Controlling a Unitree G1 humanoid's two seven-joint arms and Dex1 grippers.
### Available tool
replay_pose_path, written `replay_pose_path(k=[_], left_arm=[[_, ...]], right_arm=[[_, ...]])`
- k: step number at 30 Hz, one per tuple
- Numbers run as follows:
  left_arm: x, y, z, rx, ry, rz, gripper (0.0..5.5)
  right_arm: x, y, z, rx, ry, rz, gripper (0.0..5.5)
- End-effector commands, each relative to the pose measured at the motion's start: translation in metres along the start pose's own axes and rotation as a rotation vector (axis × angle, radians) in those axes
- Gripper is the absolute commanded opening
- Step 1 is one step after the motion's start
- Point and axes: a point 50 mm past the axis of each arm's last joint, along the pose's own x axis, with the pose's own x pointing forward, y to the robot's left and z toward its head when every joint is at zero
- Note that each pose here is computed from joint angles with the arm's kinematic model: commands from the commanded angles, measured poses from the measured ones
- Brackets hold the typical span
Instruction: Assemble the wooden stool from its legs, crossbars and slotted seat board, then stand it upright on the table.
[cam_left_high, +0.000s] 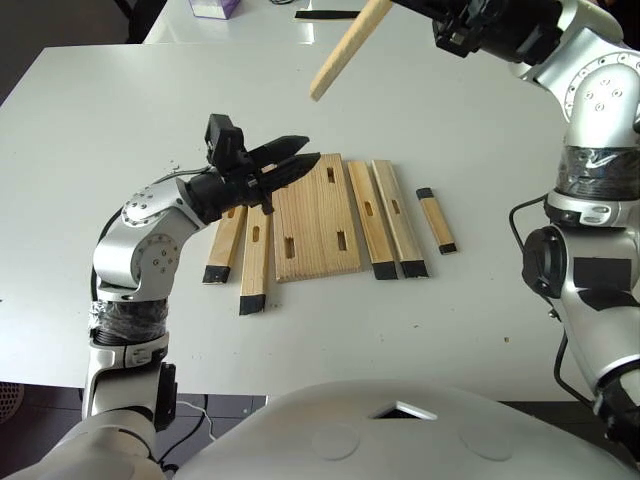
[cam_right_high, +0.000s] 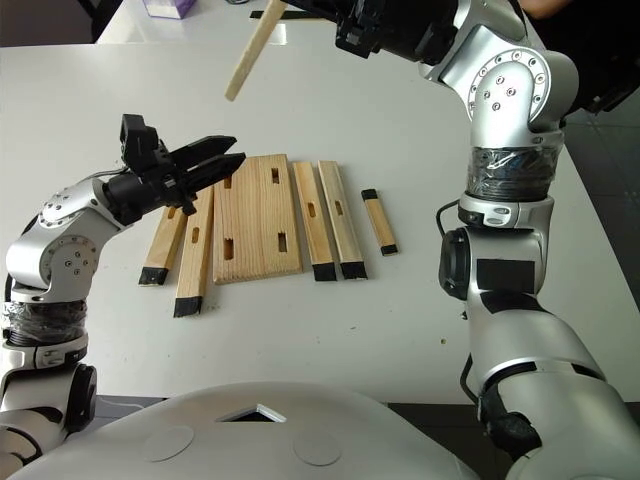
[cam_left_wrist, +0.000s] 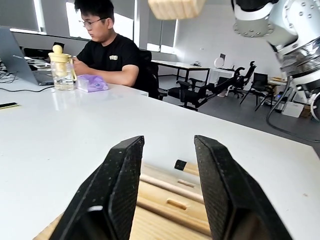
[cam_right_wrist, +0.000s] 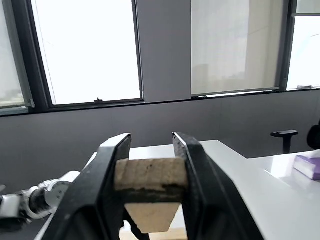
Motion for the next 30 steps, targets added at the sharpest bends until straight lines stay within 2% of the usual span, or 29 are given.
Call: replay_pose_path(k=[1, 4, 8, 12, 18, 22, 30], left_arm=[[-0.025, 0.025, 0.001, 0.023, -0.025, 0.262, 1.87], [-0.033, 0.034, 0.002, -0.019, -0.155, 0.480, 1.87], [-0.032, 0.035, 0.006, -0.161, -0.408, 0.736, 1.87], [-0.031, 0.034, 0.002, -0.259, -0.508, 0.914, 1.87], [-0.040, 0.046, -0.005, -0.333, -0.543, 1.095, 1.87], [-0.042, 0.050, 0.002, -0.289, -0.541, 1.102, 1.87], [-0.035, 0.045, -0.009, -0.249, -0.485, 1.106, 1.87]], right_arm=[[-0.018, -0.012, -0.028, -0.116, 0.177, -0.081, 1.32], [-0.027, -0.014, -0.048, -0.155, 0.260, -0.095, 1.32], [-0.033, -0.011, -0.059, -0.158, 0.300, -0.079, 1.32], [-0.033, -0.005, -0.064, -0.160, 0.327, -0.049, 1.32], [-0.038, 0.006, -0.080, -0.177, 0.399, 0.008, 1.32], [-0.039, 0.007, -0.081, -0.202, 0.418, 0.031, 1.32], [-0.051, 0.018, -0.098, -0.127, 0.471, 0.184, 1.32]])
